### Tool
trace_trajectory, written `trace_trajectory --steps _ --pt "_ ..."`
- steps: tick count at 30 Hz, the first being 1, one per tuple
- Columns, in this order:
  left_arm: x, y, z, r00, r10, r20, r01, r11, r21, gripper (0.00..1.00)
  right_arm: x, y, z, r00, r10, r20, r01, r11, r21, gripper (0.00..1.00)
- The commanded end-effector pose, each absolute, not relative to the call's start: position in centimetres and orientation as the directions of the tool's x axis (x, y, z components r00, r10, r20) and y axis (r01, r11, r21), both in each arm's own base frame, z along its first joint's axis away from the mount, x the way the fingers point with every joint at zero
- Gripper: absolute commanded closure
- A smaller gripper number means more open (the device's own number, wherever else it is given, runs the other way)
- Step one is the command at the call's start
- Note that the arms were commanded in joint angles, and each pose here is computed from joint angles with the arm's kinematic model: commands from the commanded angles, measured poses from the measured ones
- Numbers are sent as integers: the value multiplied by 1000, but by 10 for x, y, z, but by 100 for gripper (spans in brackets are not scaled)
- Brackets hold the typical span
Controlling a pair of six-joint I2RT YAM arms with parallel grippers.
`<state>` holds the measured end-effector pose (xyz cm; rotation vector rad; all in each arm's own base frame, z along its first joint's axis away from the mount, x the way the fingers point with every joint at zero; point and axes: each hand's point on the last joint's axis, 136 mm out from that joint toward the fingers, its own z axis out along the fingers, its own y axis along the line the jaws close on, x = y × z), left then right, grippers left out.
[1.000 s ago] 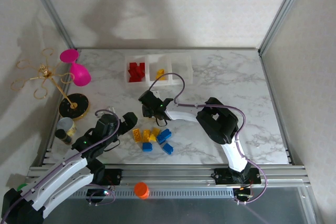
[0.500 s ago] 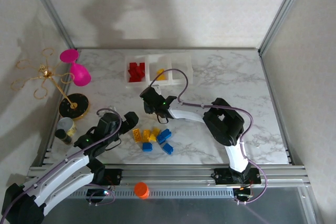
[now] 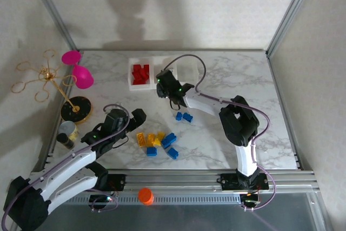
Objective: Sort the legos into containers by color
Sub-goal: Place the lego in the container, then pick up the lego from the bottom-center of the table.
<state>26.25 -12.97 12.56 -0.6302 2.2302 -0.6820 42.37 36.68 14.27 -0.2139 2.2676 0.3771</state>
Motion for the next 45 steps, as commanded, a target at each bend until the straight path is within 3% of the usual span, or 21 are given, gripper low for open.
trace_trajectory --steps 1,9,15,19,26,36,45 --pt "282 -137 149 -590 -604 -535 -181 745 -642 0 461 372 160 -576 -57 -816 -299 943 145 66" --pt "306 -144 159 -572 -592 -567 -181 766 -617 0 519 375 156 -527 -81 -846 -284 955 86 63" --pt "313 -148 160 -575 -591 -565 -180 765 -618 0 537 387 162 -502 -114 -857 -315 947 58 47" --pt "312 -147 161 -578 -592 -562 -185 766 -616 0 530 388 179 -493 -109 -863 -339 938 76 44" --pt "296 -139 168 -581 -595 -555 -185 761 -622 0 473 381 185 -537 -141 -832 -408 907 109 38" --pt "255 -106 159 -582 -596 -553 -252 779 -575 0 359 376 144 -691 -243 -681 -479 859 180 31" --pt "226 -77 179 -524 -656 -544 -312 742 -594 0 268 410 119 -771 -283 -571 -525 790 317 29"
